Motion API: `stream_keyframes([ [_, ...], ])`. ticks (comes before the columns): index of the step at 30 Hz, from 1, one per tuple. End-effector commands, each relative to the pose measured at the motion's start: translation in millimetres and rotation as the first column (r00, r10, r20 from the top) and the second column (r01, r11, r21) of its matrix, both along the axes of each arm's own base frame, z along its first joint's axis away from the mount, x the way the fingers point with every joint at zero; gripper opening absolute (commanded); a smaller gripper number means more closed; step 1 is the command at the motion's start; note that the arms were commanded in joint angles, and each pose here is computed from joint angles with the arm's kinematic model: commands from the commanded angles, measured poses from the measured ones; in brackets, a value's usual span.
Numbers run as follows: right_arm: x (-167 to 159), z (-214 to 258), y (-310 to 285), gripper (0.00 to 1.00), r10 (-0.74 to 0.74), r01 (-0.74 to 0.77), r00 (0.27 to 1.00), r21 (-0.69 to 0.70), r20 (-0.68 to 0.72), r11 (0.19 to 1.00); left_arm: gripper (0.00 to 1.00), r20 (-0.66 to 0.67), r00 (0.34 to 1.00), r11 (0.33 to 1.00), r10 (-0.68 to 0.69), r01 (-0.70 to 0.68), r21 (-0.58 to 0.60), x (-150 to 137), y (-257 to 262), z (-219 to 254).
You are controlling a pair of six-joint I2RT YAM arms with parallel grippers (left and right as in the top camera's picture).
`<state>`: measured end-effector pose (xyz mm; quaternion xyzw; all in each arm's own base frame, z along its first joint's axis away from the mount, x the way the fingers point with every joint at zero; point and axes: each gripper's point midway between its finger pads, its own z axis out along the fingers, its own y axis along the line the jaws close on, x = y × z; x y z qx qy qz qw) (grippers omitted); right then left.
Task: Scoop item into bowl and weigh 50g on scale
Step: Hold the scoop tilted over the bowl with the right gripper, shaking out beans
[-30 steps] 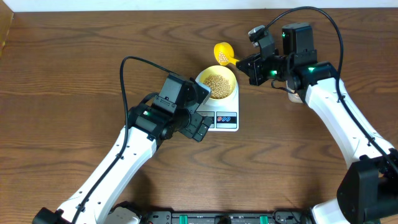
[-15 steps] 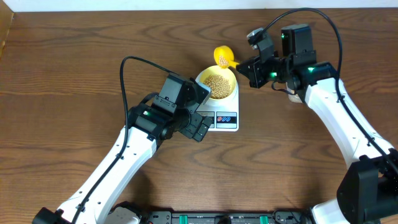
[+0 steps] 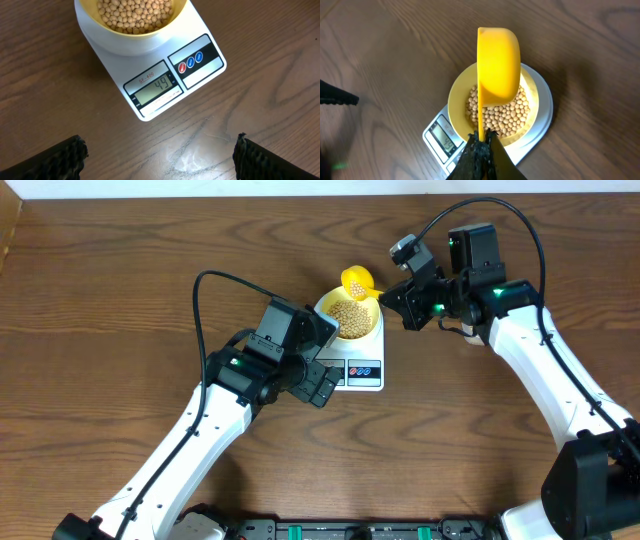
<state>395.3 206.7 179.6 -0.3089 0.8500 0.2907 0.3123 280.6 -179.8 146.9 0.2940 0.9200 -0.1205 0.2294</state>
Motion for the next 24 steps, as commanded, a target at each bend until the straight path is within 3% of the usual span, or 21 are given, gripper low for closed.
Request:
stream_keyframes([
  [1,-1.7,-2.1,2.7,0.01,0.05,-0.05,0.998,-0.021,0.036,0.999,0.96,-0.011,1.0,1.0,0.01,-0.009,0.013,-1.7,2.8,-5.7],
  [24,-0.6,-5.6,-1.5,0.01,0.049,-0.047,0.998,-0.053,0.045,0.998,0.96,-0.012,1.0,1.0,0.009,-0.009,0.013,-1.8,2.7,-5.8],
])
